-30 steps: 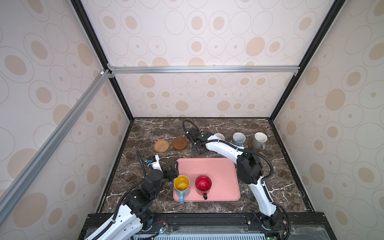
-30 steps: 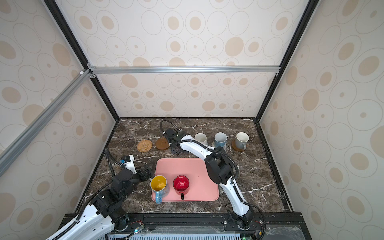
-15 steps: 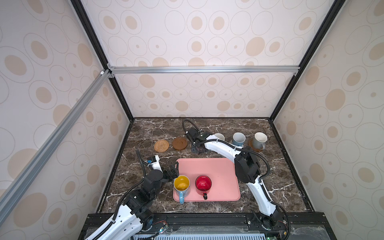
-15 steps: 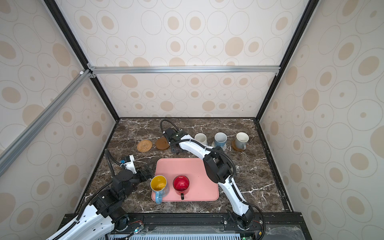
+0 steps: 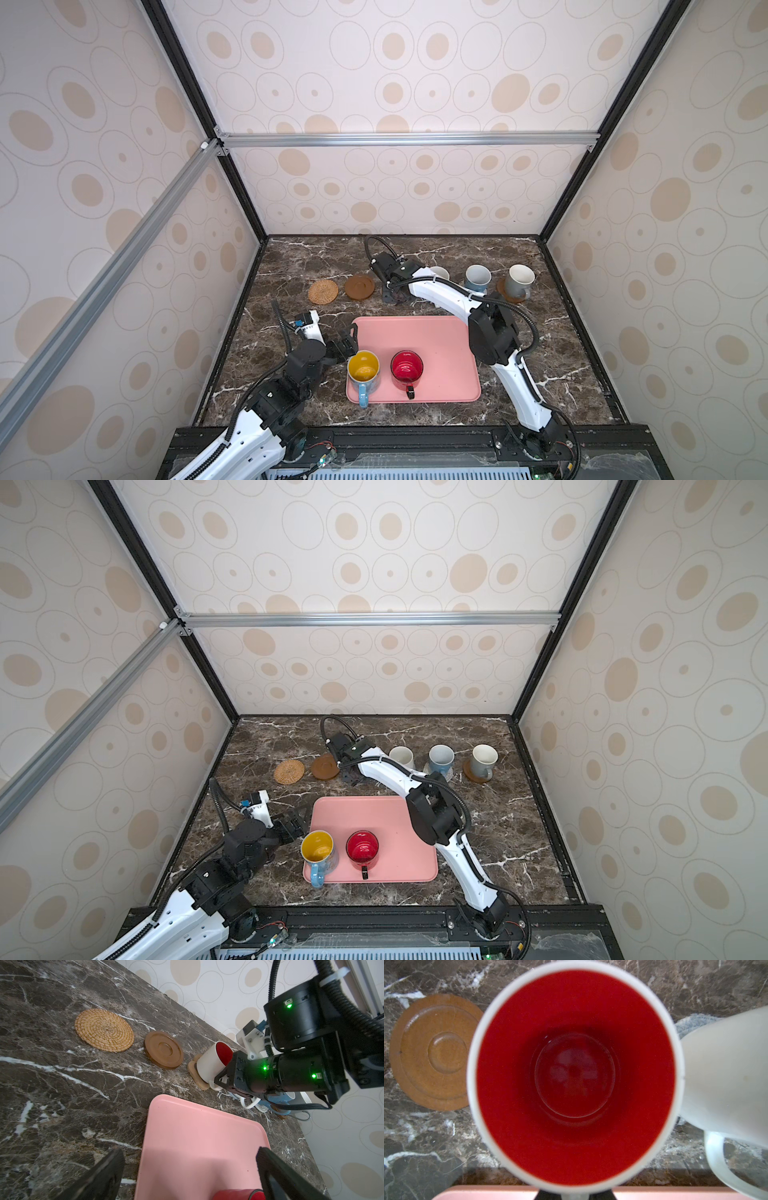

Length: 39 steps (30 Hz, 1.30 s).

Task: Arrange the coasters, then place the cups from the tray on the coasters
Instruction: 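Lower the red-inside white mug onto the paw-print coaster with the right gripper, then open the right gripper to release the red-inside white mug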

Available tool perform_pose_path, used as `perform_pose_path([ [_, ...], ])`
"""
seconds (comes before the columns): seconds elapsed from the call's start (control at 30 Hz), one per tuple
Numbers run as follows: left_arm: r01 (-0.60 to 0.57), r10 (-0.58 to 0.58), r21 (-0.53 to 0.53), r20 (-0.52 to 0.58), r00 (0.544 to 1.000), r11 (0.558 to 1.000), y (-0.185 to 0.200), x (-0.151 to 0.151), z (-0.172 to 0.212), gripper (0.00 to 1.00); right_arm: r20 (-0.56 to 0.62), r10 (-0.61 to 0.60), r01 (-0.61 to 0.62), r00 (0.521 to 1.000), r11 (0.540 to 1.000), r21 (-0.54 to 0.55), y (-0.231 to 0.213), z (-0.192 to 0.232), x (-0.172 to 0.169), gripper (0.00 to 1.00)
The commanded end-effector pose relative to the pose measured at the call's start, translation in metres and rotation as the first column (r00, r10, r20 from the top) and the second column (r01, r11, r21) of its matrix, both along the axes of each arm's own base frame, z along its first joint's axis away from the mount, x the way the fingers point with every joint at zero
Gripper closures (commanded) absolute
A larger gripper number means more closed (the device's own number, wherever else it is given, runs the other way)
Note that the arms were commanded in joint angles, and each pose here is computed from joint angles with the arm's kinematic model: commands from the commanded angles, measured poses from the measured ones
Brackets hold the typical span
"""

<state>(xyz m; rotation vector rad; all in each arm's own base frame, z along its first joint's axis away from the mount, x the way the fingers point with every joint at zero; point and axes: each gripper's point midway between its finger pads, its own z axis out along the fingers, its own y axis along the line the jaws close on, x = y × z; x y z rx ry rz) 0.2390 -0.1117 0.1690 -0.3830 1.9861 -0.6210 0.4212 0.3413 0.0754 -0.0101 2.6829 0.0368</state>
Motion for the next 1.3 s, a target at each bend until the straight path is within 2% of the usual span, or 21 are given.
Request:
perform_pose_path([
  [0.0,-0.019,0.019,-0.027,0.008,1.0,0.999,0.003,0.001,0.005,0.0,0.055,-0.024,0.024,0.998,1.0,-0.015,-0.003,0.01,0.014,0.87],
  [0.33,-0.02,0.02,-0.032,0.005,1.0,0.999,0.004,-0.001,0.006,0.0,0.016,-0.028,0.028,0.999,0.999,-0.019,-0.004,-0.002,0.01,0.86],
  [0.73,-0.023,0.023,-0.044,0.0,1.0,0.999,0.004,-0.003,0.006,0.0,-0.001,-0.037,0.037,0.999,0.999,-0.014,-0.005,-0.005,0.007,0.66],
  [1.27,-0.029,0.029,-0.04,0.002,1.0,0.999,0.006,-0.003,0.008,0.0,-0.021,-0.028,0.028,0.999,1.0,0.014,-0.004,0.001,-0.002,0.6],
])
